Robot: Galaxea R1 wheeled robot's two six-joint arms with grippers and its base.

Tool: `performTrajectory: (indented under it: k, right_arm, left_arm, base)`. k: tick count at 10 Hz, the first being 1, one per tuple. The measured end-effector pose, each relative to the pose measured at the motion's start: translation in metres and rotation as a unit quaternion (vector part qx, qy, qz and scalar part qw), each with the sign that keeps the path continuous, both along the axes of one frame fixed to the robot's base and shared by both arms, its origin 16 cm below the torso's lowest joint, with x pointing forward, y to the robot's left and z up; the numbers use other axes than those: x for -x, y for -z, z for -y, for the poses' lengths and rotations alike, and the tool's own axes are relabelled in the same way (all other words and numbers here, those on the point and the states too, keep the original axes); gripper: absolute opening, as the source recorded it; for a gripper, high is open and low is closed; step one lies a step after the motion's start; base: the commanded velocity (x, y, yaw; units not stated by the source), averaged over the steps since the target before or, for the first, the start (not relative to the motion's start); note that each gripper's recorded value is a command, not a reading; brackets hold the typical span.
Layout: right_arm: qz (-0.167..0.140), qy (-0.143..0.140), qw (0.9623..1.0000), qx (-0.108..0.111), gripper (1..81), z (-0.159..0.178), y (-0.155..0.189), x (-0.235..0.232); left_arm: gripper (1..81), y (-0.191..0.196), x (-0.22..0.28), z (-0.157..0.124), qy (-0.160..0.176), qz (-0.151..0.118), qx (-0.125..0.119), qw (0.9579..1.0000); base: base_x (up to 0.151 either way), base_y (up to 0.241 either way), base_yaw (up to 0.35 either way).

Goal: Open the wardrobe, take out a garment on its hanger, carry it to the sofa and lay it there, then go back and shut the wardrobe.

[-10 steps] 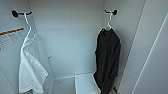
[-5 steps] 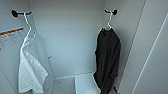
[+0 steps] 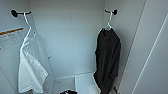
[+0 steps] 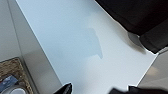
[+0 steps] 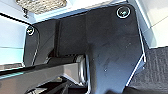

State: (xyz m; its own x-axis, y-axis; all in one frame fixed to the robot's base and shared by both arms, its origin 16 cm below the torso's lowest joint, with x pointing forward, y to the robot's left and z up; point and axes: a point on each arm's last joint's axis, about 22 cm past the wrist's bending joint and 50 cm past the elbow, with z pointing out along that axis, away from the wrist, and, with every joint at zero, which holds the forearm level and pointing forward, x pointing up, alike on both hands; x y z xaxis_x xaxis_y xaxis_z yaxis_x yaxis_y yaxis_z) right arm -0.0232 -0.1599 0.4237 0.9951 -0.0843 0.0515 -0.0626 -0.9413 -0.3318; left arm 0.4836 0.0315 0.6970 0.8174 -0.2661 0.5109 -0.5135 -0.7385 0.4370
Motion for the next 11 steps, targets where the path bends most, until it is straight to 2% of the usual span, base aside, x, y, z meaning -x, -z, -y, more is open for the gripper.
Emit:
performTrajectory:
  k: [3, 5, 8, 11]
  right_arm:
    - [0.000, 0.000, 1.0000, 0.000, 81.1, 0.000, 0.000, -0.001]
    - [0.001, 0.002, 1.0000, 0.000, 81.1, 0.000, 0.000, -0.003]
    - [0.000, 0.002, 1.0000, 0.000, 81.1, 0.000, 0.000, -0.003]
    - [0.001, 0.003, 1.0000, -0.005, 81.1, -0.008, -0.001, -0.004]
  left_arm:
    - [81.1, -0.060, -0.052, 0.026, -0.011, 0.024, 0.009, 0.9996]
    - [81.1, -0.110, -0.081, 0.064, -0.013, 0.040, 0.025, 0.9988]
    - [81.1, -0.194, -0.112, 0.124, -0.025, 0.055, 0.071, 0.9956]
    - [81.1, -0.265, -0.135, 0.147, -0.054, 0.053, 0.110, 0.9911]
  base:
    - [0.000, 0.000, 0.000]
    - [0.000, 0.000, 0.000]
    - [0.000, 0.000, 0.000]
    - [0.000, 0.000, 0.000]
